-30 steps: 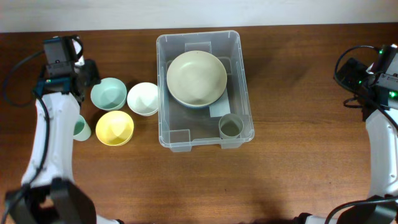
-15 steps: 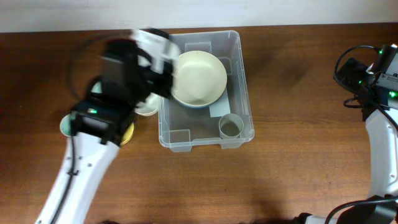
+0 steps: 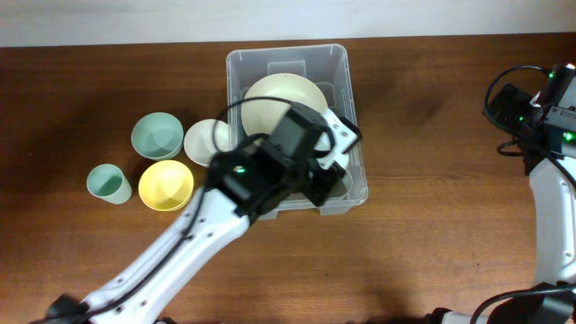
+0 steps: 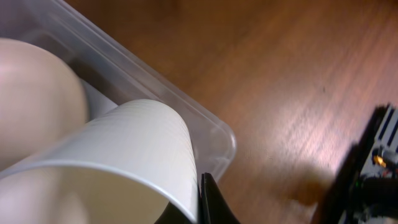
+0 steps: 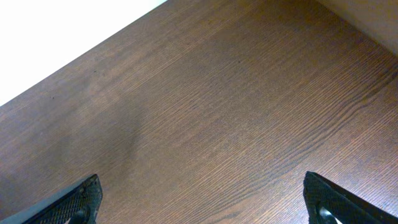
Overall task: Pack container
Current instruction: 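Grasp the white cup rim and lift it over the container, then lower the white cup into the grey cup and open the left gripper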
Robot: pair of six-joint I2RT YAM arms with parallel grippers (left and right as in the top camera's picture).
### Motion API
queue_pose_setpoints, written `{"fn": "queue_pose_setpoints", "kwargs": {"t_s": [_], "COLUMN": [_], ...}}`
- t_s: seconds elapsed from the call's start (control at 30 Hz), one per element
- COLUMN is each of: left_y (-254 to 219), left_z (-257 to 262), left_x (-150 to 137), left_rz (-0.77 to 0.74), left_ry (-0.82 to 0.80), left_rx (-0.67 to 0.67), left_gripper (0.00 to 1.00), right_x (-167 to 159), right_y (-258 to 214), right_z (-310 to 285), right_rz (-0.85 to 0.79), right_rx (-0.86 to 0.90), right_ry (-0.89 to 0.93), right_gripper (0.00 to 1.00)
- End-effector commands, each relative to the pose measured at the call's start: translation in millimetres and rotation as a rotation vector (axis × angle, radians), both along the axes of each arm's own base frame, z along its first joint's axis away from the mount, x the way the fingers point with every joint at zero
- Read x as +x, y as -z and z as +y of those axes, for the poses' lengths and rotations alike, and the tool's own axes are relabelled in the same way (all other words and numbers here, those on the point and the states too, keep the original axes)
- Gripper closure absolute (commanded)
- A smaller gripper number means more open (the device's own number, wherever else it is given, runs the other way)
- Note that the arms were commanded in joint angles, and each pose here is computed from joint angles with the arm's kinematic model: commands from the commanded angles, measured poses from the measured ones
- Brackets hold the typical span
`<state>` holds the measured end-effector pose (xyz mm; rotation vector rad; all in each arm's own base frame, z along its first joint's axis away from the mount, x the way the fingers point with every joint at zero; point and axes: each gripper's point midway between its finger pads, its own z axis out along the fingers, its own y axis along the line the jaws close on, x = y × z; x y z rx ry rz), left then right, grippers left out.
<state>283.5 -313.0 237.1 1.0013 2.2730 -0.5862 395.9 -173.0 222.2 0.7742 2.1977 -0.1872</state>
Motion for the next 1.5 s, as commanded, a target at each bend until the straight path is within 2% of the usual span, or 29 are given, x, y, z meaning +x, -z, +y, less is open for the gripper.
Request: {"fn": "queue_pose_setpoints", "kwargs": {"t_s": [0.0, 0.23, 0.57, 0.6, 0.63, 0.73, 0.8, 0.93, 1.13, 1.37, 1.47], "left_y": [16.1, 45.9, 67.1, 67.0, 66.9, 66.0, 64.5, 58.2, 37.2, 5.8, -1.7], "left_z": [-15.0, -28.2, -21.2, -21.2, -21.3, -22.4, -23.6, -24.5, 4.8, 98.6, 148.4], "left_x": [-6.7, -13.7, 0.5, 0.5, 0.6, 1.6, 2.7, 7.8, 43.5, 91.7, 104.1], "left_rz": [0.026, 0.079, 0.061, 0.061, 0.06, 0.056, 0.05, 0.035, -0.02, 0.009, 0.032], "left_ry": [0.051, 0.083, 0.03, 0.03, 0.029, 0.029, 0.029, 0.022, -0.104, -0.413, -0.528], "left_rx": [0.027, 0.08, 0.164, 0.163, 0.163, 0.158, 0.151, 0.137, 0.158, 0.19, 0.201], "left_gripper": [1.0, 0.99, 0.99, 0.84, 0.65, 0.46, 0.38, 0.36, 0.36, 0.37, 0.33], "right_x": [0.0, 0.0, 0.1, 0.1, 0.0, 0.1, 0.0, 0.0, 0.1, 0.0, 0.0], "right_y": [-7.4, -7.4, -7.5, -7.4, -7.4, -7.5, -7.4, -7.4, -7.5, -7.4, -7.4], "right_z": [-2.6, -2.6, -2.6, -2.5, -2.6, -2.6, -2.6, -2.6, -2.6, -2.6, -2.6], "right_rz": [-0.015, -0.015, -0.015, -0.015, -0.015, -0.015, -0.015, -0.015, -0.015, -0.015, -0.015], "right_rx": [-0.012, -0.012, -0.012, -0.012, -0.012, -0.012, -0.012, -0.012, -0.012, -0.012, -0.012], "right_ry": [0.009, 0.009, 0.009, 0.009, 0.009, 0.009, 0.009, 0.009, 0.009, 0.009, 0.009], "right_gripper": [0.01, 0.01, 0.01, 0.01, 0.01, 0.01, 0.01, 0.01, 0.01, 0.01, 0.01]}}
